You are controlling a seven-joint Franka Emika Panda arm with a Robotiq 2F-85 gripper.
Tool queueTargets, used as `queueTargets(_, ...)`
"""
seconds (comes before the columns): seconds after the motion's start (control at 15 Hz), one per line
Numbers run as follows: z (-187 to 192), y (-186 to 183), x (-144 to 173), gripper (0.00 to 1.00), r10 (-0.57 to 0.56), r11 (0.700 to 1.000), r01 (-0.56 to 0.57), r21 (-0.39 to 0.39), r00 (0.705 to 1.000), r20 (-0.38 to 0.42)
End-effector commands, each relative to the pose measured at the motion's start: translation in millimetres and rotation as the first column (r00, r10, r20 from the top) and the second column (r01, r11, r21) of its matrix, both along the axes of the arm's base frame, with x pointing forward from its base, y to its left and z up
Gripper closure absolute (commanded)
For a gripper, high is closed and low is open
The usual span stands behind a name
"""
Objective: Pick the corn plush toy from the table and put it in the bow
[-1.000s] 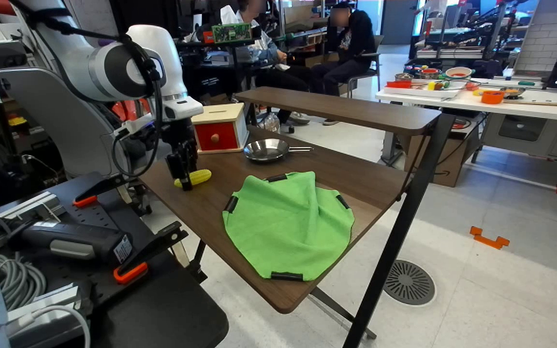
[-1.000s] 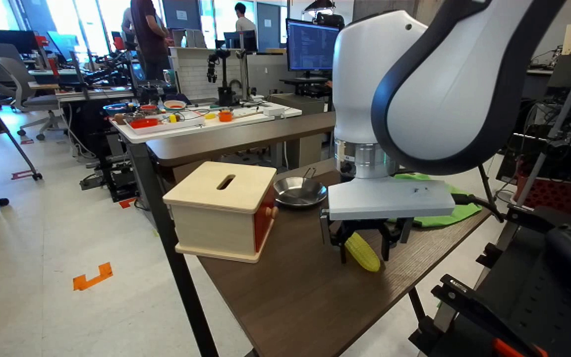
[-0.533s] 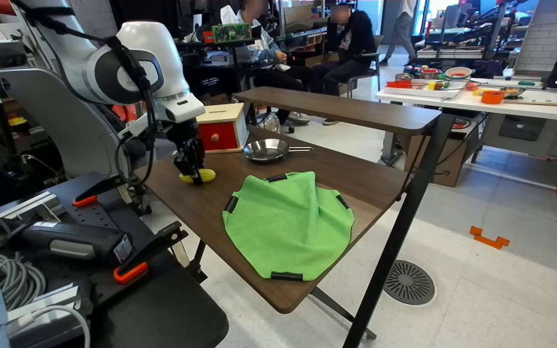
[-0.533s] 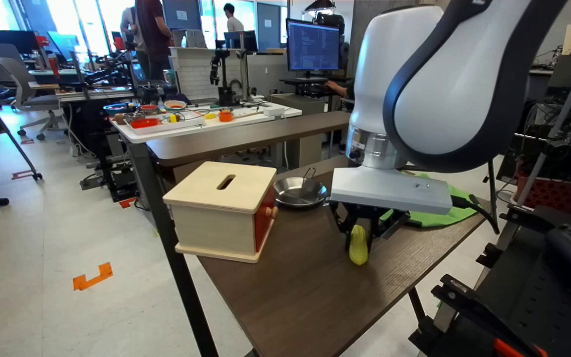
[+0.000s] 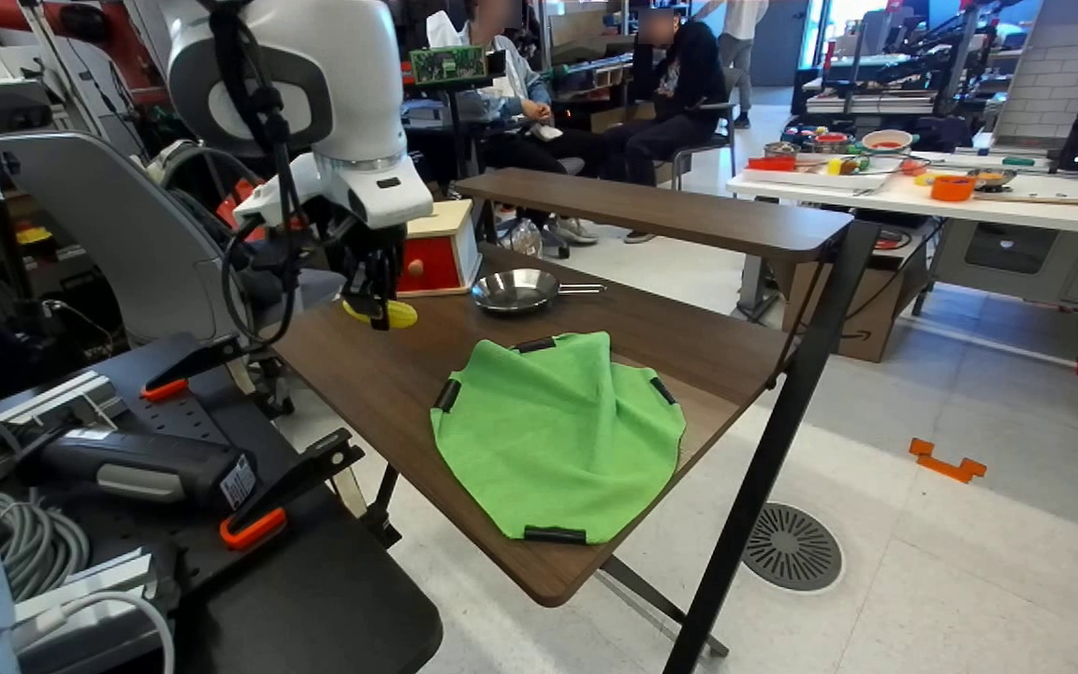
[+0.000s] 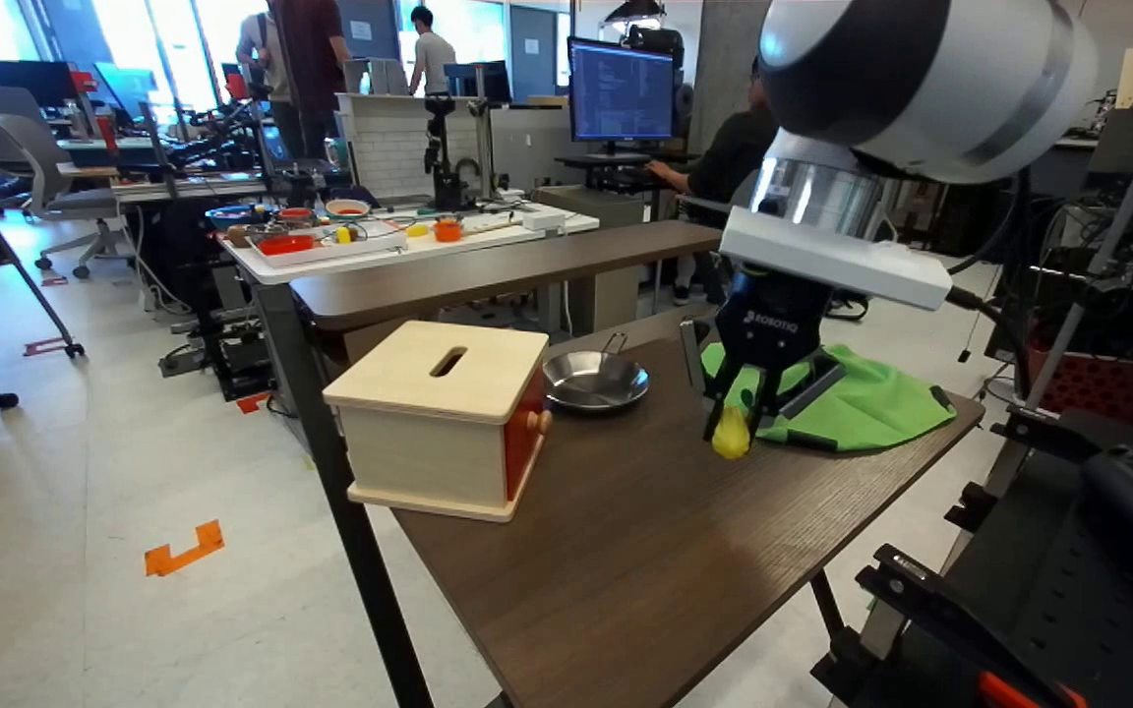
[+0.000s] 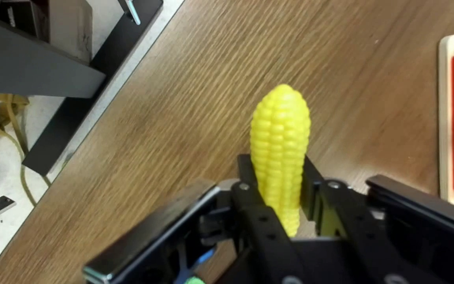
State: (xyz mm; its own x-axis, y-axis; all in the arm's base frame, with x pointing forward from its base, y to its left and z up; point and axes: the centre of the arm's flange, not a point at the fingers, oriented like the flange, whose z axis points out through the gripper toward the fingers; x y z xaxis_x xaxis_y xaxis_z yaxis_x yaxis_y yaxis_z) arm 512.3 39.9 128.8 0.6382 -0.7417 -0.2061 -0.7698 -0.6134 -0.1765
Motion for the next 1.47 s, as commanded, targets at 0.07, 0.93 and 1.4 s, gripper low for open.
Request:
queueTargets(0.07,21,-51,39,0.93,-0.008,0.992,0.017,0.124,0.998,-0.07)
queueTargets(0.93,41,-68,153,0.93,-0.056,0.998,0.06,0.023,0.987,-0.153)
queueTargets(1.4,39,-29,171,0.93,-0.062,0.994,0.056,-0.093,0.997,-0.056)
